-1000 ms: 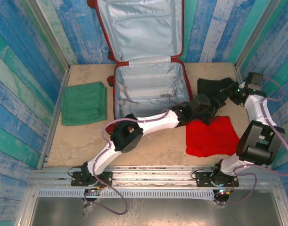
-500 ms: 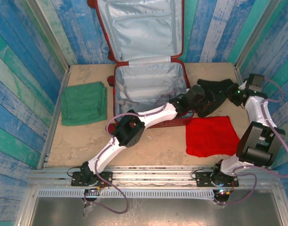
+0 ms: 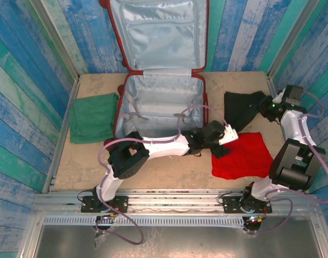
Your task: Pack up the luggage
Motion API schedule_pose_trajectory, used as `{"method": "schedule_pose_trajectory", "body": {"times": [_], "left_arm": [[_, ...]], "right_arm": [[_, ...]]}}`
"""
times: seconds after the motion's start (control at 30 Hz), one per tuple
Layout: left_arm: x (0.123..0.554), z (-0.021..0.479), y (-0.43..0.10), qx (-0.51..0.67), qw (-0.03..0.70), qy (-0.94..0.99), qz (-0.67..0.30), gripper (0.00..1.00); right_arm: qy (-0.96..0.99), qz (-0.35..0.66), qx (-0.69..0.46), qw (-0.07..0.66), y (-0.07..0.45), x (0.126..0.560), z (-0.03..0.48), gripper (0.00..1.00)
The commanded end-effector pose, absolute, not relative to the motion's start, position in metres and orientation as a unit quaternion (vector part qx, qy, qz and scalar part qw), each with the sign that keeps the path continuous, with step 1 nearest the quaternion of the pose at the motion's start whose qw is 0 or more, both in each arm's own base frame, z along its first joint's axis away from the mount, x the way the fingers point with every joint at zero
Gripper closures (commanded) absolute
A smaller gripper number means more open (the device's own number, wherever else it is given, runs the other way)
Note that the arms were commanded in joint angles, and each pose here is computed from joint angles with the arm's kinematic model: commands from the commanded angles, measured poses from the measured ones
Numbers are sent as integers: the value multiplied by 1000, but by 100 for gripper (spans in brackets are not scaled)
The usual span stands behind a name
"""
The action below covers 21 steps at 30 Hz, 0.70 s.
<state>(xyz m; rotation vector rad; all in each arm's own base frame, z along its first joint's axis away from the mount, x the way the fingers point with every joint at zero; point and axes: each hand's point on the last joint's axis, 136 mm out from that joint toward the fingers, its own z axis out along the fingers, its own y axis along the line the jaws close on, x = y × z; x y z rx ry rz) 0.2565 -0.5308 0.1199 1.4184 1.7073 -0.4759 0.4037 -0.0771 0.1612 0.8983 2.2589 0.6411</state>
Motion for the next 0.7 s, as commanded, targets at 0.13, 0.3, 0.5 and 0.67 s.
{"method": "schedule_pose_trajectory", "body": {"times": [0.13,0.3,0.5,0.67], "left_arm": [[270,177,-549,588,513,599,-179,6],[281,188,-575,582,532,587,-187,5],[292,178,-600,589,522,588,-185,5],[298,166,-607,591,509,600,-178,6]], "right_arm": [[856,264,317,312,-70,406,172,99],[856,270,317,307,-67,403,174,99],[853,275,318,309,-66,398,180,99],[850,284,319,309,-65,398,184,99]]}}
